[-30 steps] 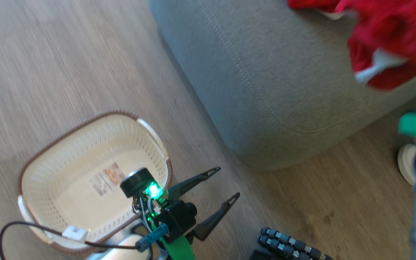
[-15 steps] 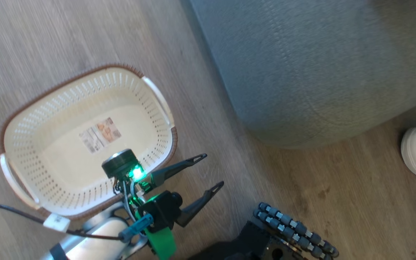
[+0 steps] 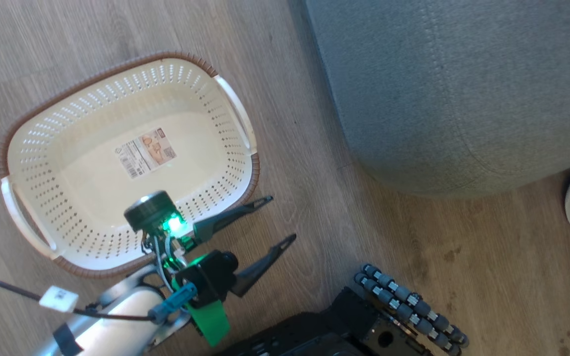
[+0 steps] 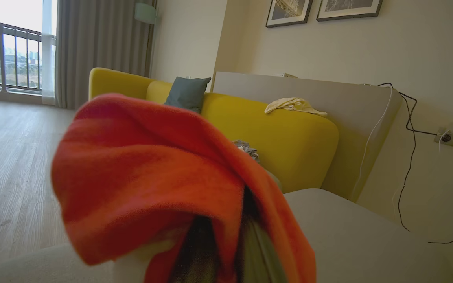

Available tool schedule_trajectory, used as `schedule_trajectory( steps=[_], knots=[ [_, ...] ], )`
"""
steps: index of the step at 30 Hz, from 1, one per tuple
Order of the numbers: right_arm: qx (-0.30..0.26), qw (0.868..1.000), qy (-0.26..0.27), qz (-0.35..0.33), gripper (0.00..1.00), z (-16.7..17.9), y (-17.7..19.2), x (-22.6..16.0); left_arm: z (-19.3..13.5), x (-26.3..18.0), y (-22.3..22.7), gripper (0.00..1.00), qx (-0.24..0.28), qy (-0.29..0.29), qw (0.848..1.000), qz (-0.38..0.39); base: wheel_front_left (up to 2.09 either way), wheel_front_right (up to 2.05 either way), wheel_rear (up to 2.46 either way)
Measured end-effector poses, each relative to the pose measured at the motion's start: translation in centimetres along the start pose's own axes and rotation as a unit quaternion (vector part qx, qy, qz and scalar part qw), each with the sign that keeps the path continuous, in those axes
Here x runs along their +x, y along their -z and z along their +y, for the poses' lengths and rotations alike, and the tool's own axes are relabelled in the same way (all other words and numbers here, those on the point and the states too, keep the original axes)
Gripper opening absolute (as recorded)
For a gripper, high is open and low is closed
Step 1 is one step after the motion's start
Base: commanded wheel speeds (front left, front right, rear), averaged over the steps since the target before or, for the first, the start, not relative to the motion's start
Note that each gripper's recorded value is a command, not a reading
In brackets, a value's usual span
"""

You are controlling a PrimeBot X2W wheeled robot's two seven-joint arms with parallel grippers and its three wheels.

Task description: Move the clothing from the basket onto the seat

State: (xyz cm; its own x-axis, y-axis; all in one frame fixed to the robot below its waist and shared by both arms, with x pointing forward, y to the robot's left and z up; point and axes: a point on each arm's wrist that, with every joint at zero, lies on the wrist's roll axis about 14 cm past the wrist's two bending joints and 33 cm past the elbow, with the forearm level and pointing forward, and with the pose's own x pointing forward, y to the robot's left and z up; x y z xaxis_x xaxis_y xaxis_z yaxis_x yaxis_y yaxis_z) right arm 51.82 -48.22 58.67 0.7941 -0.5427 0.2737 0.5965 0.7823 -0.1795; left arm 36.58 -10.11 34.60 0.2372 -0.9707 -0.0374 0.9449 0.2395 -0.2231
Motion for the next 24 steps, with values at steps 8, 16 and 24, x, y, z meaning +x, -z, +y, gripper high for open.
schedule_trajectory(
  steps=[8,16,24],
  knots=[
    [-0.007,0.997,0.027,0.07,0.0,-0.1,5.2,0.0,1.5,-0.2,0.8,1.0,-0.004,-0.017,1.0,-0.001,0.0,0.0,0.0],
    [0.005,0.987,0.03,0.155,0.0,1.6,11.4,-1.4,2.4,-0.9,2.2,1.0,-0.015,-0.033,0.999,0.01,0.0,0.0,0.0],
    [0.011,0.975,0.021,0.223,0.0,3.4,16.2,-3.7,3.9,-1.6,2.7,1.0,-0.015,-0.06,0.998,0.013,0.0,0.0,0.0]
  ],
)
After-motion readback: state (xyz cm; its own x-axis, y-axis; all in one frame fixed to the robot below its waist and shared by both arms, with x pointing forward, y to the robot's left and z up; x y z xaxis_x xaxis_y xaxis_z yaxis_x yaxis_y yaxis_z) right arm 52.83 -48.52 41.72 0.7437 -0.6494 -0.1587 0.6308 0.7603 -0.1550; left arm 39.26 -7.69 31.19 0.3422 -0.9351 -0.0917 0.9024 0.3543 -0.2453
